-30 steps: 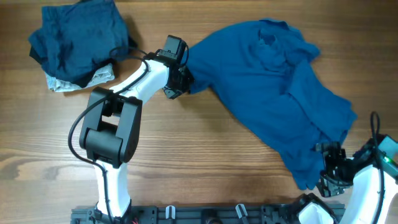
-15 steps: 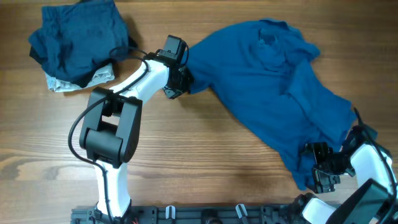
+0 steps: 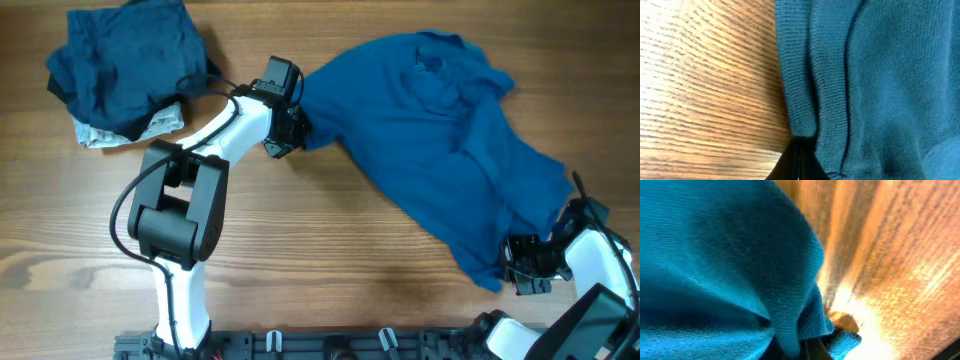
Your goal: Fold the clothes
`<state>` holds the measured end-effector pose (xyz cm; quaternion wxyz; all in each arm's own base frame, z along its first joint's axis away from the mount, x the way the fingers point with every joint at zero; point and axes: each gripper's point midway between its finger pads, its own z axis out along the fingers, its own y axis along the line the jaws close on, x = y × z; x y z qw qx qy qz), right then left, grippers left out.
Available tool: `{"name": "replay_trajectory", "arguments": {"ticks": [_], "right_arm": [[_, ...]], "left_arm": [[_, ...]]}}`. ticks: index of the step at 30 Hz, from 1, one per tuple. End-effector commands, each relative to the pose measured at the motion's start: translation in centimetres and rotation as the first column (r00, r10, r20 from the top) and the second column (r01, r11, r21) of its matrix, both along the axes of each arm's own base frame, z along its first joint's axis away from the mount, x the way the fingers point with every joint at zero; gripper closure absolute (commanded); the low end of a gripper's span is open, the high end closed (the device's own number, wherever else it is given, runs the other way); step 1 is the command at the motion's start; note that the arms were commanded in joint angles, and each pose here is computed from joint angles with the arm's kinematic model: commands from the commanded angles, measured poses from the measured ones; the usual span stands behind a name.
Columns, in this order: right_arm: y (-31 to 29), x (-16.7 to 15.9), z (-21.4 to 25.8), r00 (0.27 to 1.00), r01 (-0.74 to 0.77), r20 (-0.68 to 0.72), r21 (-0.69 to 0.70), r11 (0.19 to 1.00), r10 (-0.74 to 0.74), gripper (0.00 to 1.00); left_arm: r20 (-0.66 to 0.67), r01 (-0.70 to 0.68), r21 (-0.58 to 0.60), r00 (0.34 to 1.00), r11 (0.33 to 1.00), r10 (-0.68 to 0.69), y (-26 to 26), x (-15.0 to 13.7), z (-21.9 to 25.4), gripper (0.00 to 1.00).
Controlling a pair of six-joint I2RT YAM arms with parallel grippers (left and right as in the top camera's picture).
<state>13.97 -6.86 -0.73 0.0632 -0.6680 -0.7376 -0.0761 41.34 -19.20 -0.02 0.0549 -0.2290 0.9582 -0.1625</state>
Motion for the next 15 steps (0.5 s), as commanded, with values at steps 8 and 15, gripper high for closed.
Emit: {"name": "replay_trajectory", "arguments": {"ticks": [8, 15], "right_arm": [[-2.8, 7.1, 6.4, 0.955, -0.122, 0.262, -0.077, 0.99, 0.138, 0.96], [-2.8, 13.1, 18.1, 0.751, -0.266, 0.566, -0.212, 0.94, 0.34, 0.96]], "left_arm": [[0.207, 0.129, -0.031, 0.971, 0.991, -0.12, -1.2, 2.3, 8.2, 0.96], [0.455, 0.146, -0.012, 0.882, 0.989, -0.124, -0.4, 2.9, 18.9, 0.96]]}}
